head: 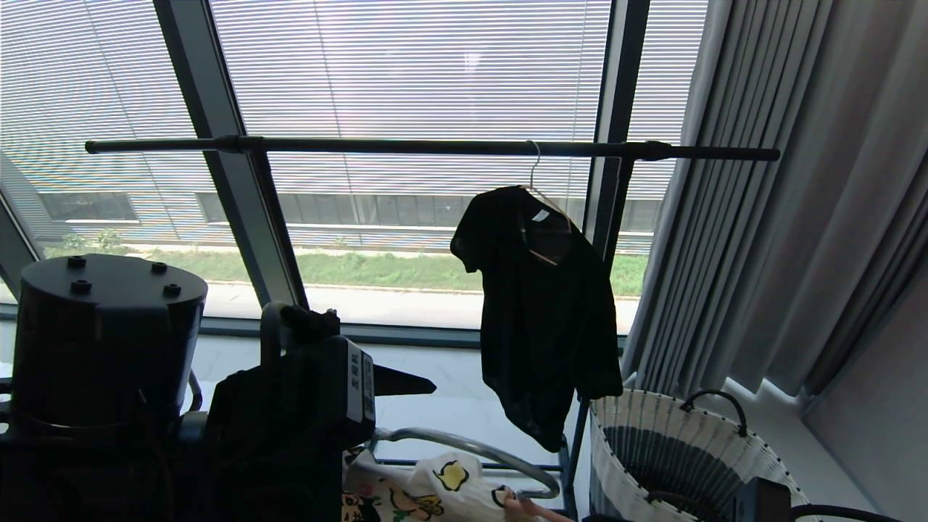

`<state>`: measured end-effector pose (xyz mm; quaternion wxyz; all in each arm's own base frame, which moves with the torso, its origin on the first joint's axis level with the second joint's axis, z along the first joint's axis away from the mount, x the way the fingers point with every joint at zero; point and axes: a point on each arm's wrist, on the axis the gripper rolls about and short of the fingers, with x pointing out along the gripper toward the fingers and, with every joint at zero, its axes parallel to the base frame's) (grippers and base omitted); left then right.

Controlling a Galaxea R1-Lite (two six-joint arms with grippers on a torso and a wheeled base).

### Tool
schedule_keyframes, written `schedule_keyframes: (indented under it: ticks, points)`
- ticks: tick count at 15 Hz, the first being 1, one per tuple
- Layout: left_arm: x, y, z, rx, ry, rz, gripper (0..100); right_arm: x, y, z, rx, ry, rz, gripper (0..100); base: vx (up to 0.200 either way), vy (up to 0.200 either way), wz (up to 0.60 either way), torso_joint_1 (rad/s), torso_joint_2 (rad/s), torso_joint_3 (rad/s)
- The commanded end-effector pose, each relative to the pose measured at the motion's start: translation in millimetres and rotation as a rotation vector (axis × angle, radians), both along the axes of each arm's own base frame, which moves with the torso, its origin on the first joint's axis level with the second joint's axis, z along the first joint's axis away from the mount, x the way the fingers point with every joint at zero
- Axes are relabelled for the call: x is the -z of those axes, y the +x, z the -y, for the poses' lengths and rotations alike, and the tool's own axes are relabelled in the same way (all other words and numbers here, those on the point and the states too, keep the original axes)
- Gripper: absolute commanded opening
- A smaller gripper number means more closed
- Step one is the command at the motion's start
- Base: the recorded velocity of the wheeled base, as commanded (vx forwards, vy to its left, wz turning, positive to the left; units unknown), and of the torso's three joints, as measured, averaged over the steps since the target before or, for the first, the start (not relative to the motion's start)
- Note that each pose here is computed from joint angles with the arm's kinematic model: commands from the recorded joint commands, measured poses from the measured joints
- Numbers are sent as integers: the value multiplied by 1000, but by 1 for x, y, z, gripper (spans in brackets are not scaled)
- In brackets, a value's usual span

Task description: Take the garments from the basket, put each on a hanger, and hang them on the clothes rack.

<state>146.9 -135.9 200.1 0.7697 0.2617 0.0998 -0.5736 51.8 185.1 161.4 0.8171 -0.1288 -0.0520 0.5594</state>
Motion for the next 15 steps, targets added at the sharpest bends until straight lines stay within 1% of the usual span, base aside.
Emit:
schedule_keyframes:
  ticks: [1, 5, 7, 8, 11, 13, 15]
  points:
    - [2, 2, 1, -9, 10, -3, 0, 1, -2, -3, -13, -4, -3, 0, 0, 0, 0, 0, 0, 0]
    - [4, -2, 4, 11, 15, -9, 0, -3, -1, -7, -10, 9, 2, 0, 0, 0, 0, 0, 0, 0]
    - [5, -2, 4, 13, 16, -10, 0, -2, -1, -7, 11, 5, 4, 0, 0, 0, 0, 0, 0, 0]
    - [7, -2, 3, -3, 27, -13, 0, -2, 0, -7, 31, 2, 6, 100, 0, 0, 0, 0, 0, 0]
    - [12, -1, -4, -71, 54, -11, 0, -1, 1, -6, 96, 0, 10, 100, 0, 0, 0, 0, 0, 0]
    - [18, 5, -23, -174, 63, -28, 0, 3, 10, 1, 221, -15, 9, 100, 0, 0, 0, 0, 0, 0]
    - [14, 10, -35, -251, 46, -26, 0, 6, 18, 8, 278, -28, 6, 100, 0, 0, 0, 0, 0, 0]
